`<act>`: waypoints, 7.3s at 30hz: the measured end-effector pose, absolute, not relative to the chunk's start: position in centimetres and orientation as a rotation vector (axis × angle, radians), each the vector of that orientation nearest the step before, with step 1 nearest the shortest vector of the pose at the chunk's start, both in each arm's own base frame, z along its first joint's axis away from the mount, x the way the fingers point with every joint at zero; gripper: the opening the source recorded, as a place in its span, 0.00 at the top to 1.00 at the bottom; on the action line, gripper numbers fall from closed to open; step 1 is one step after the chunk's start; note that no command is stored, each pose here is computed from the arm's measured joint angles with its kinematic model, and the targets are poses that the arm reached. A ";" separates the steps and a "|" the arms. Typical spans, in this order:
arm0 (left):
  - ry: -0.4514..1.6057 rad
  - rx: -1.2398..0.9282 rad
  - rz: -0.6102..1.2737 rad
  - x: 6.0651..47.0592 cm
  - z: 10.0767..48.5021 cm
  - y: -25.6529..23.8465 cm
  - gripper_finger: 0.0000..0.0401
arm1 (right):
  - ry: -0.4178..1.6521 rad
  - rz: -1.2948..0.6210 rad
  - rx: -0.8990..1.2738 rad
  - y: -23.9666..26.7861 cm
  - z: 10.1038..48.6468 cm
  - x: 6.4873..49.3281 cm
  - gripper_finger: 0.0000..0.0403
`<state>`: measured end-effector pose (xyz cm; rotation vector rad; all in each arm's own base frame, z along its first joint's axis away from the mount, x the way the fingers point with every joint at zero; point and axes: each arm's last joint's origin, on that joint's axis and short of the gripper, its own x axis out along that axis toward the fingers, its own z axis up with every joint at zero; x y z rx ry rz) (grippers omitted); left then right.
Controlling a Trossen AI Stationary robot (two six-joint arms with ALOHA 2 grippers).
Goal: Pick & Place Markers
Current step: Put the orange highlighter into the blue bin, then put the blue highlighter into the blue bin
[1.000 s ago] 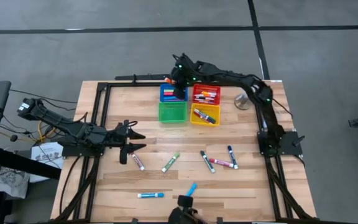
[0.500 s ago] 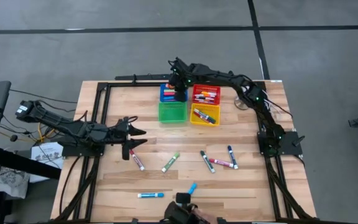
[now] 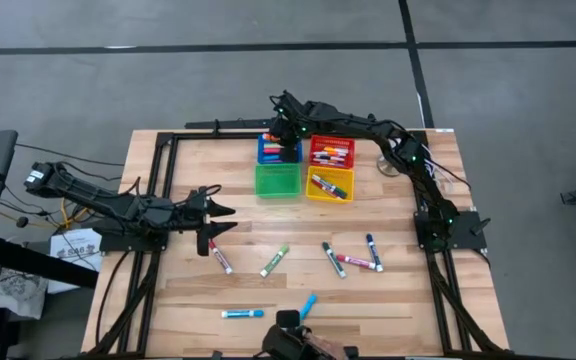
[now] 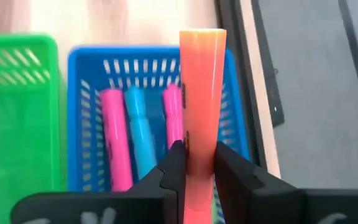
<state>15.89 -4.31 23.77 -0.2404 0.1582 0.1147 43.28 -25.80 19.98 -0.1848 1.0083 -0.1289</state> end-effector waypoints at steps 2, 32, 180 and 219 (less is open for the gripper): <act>0.158 -0.241 0.115 15.9 23.8 -4.3 0.56 | 0.999 -0.120 -0.171 -25.8 20.0 43.3 0.87; 0.152 -0.243 0.113 15.9 23.8 -4.3 0.56 | 1.045 -0.068 -0.165 -24.3 18.4 43.5 0.72; 0.637 -0.994 0.152 41.5 21.0 -21.9 0.56 | 0.394 0.106 0.211 8.6 34.0 9.7 0.75; 0.860 -0.955 0.242 39.8 16.5 -24.9 0.56 | 0.242 0.184 0.357 7.7 26.2 9.1 0.75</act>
